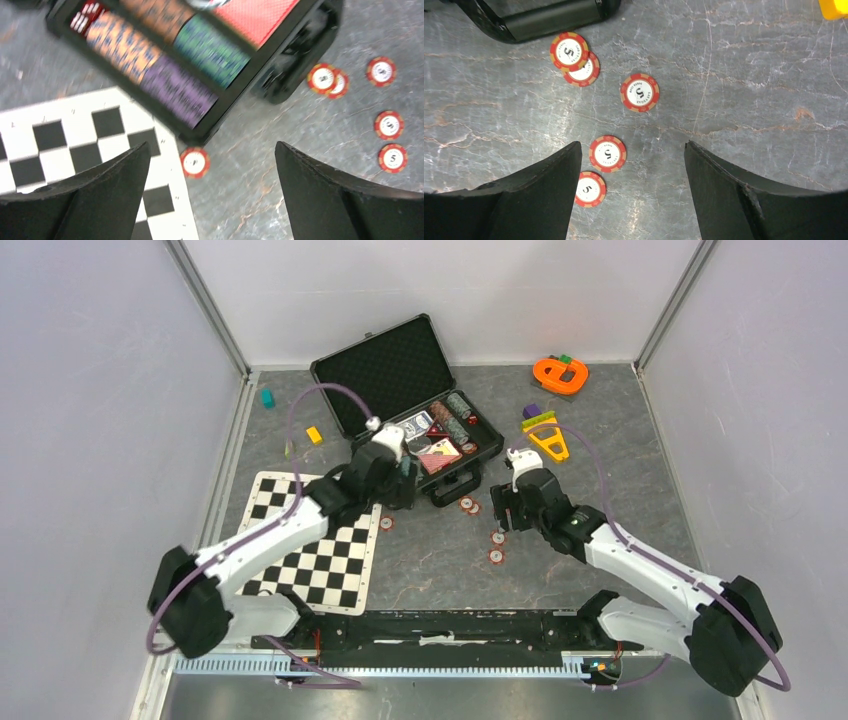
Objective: Pack up texas hold em set
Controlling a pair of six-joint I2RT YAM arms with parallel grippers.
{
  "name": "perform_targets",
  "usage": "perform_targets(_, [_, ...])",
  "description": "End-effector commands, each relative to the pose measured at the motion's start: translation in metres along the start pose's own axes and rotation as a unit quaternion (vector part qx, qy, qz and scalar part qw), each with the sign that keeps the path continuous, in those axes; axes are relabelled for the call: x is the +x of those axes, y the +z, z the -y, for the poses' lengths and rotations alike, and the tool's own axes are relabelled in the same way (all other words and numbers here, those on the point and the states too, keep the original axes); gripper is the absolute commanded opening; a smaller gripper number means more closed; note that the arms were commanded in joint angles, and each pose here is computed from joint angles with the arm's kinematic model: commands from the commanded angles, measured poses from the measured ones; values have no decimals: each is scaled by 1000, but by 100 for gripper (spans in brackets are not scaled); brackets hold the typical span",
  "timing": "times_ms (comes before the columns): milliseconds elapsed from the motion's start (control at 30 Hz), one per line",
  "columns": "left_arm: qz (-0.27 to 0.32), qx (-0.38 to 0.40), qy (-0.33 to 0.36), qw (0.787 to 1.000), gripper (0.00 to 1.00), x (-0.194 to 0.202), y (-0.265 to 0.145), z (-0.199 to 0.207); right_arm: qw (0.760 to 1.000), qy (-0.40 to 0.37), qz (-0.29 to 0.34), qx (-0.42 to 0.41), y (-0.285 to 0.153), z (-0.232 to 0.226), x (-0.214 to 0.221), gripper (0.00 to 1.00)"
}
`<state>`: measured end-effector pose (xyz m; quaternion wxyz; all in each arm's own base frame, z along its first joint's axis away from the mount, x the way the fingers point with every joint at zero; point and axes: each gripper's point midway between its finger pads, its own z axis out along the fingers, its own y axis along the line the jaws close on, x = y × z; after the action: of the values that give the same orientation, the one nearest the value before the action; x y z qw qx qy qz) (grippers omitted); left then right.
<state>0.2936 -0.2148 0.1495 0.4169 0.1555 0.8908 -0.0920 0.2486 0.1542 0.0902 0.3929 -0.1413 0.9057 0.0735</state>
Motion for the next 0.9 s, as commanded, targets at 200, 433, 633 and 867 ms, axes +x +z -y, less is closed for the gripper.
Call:
perform_targets(200, [-1, -6, -130, 992, 90, 71, -19, -16, 998, 13, 51, -23, -8, -6, -17, 81])
perform_targets(433, [-76, 34, -121, 989, 69, 98, 1, 6, 998, 22, 58, -23, -12, -4, -14, 81])
perform_targets(633, [-80, 13, -101, 992, 64, 98, 17, 3, 998, 24, 57, -22, -13, -2, -9, 81])
perform_targets(867, [-72, -17, -91, 993, 64, 94, 35, -4, 998, 23, 58, -23, -14, -2, -9, 81])
